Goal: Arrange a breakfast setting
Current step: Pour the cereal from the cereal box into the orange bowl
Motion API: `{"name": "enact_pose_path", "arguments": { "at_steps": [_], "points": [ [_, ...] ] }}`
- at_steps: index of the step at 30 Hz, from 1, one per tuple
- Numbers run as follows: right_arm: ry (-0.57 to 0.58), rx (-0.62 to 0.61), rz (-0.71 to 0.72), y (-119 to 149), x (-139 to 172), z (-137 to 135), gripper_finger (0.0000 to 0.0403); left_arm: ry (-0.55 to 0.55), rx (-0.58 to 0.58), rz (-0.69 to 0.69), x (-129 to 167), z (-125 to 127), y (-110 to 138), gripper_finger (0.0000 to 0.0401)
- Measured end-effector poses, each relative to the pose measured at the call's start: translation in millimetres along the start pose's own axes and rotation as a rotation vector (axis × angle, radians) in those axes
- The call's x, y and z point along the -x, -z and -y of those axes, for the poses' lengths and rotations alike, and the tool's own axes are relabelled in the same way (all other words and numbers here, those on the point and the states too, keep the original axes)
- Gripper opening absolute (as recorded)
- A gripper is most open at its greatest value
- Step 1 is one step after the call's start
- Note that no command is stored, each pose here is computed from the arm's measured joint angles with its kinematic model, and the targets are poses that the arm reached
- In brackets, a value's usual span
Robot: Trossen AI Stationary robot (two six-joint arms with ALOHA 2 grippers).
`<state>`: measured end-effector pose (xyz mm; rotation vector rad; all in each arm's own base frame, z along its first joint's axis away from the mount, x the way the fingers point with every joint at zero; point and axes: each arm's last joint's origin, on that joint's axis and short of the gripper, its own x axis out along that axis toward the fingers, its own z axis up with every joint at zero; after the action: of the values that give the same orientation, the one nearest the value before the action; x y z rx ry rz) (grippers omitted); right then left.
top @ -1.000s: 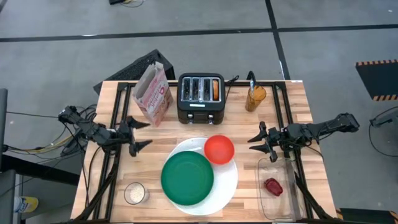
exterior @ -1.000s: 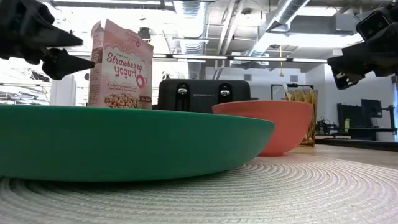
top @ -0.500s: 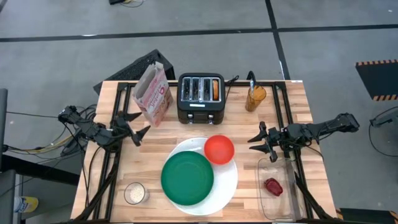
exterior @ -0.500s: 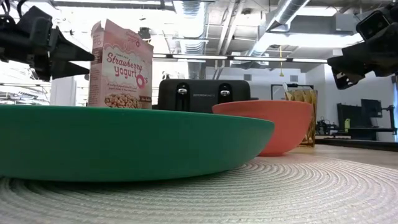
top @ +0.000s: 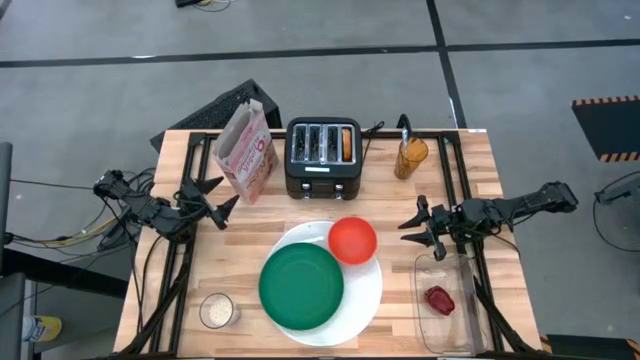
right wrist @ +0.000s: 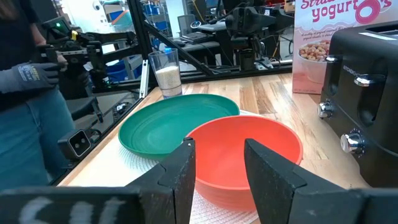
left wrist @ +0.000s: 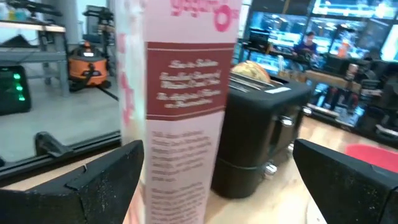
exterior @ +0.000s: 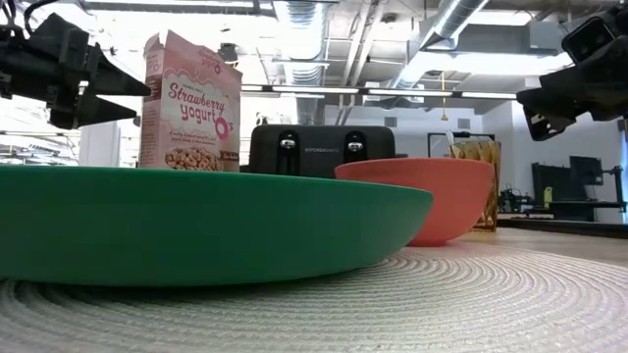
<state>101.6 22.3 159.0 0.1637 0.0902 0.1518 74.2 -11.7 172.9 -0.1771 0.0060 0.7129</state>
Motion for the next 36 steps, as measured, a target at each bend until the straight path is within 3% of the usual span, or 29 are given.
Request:
{"name": "enact_pose_path", "arguments": {
  "at_steps": [17,36],
  "points": [
    [0.0,0.0,0.0,0,0,0,0.0157,-0.101,0.009,0.014,-6,-5,-1,0.0398],
    [0.0,0.0,0.0,0,0,0,0.0157,-0.16,0.028,-0.123,-27,-6,11,0.0398]
  ]
}}
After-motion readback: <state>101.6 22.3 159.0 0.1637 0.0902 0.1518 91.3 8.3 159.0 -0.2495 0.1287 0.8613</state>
